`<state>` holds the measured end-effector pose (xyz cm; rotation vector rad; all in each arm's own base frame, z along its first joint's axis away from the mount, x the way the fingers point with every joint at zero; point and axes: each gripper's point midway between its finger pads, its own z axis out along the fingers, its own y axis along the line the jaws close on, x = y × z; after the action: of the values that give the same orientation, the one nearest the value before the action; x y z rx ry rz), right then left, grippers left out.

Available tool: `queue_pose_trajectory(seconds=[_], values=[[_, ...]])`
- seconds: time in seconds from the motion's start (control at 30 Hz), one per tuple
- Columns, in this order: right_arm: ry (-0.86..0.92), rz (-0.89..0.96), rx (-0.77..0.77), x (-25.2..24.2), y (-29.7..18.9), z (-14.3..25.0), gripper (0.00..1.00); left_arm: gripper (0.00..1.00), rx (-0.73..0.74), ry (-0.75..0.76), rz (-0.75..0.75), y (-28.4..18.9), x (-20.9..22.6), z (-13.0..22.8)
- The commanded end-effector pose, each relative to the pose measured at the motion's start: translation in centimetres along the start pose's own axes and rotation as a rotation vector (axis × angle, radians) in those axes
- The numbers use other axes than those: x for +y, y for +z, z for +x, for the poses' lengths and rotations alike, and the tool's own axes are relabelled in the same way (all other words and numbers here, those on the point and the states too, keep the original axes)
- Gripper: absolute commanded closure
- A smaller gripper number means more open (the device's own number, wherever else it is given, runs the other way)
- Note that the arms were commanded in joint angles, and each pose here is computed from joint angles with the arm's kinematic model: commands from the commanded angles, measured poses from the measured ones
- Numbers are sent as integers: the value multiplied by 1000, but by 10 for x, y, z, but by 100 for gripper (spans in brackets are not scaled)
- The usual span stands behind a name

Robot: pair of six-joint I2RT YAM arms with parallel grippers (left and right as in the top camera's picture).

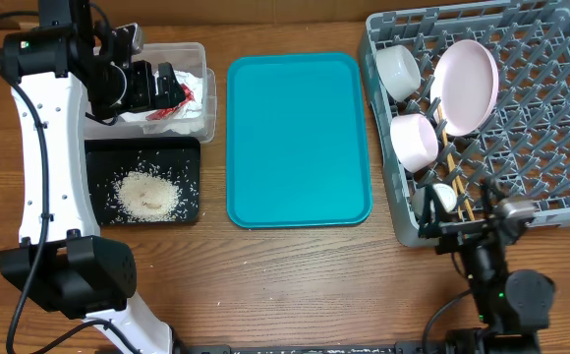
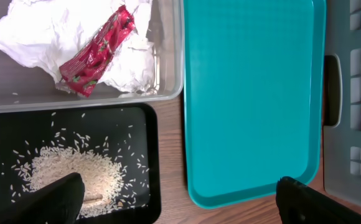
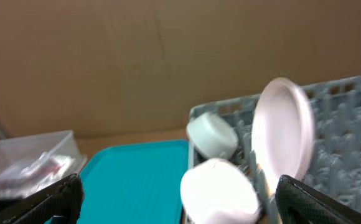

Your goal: Sort waste into correct bins and load items into the dishwasher

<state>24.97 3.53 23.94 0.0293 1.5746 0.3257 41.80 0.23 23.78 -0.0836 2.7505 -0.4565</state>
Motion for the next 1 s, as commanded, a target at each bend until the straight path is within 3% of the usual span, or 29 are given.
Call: queue_pose_trajectory(seconds=[0.0, 0.2, 0.97], values=[[-1, -40, -6, 4, -2, 20, 0, 0, -20, 32, -3, -5, -3, -4], [1, 3, -8, -7, -1, 40, 0, 0, -20, 32, -3, -5, -3, -4], [-11, 3, -87, -9, -6, 41, 0, 0, -20, 32, -3, -5, -3, -4]])
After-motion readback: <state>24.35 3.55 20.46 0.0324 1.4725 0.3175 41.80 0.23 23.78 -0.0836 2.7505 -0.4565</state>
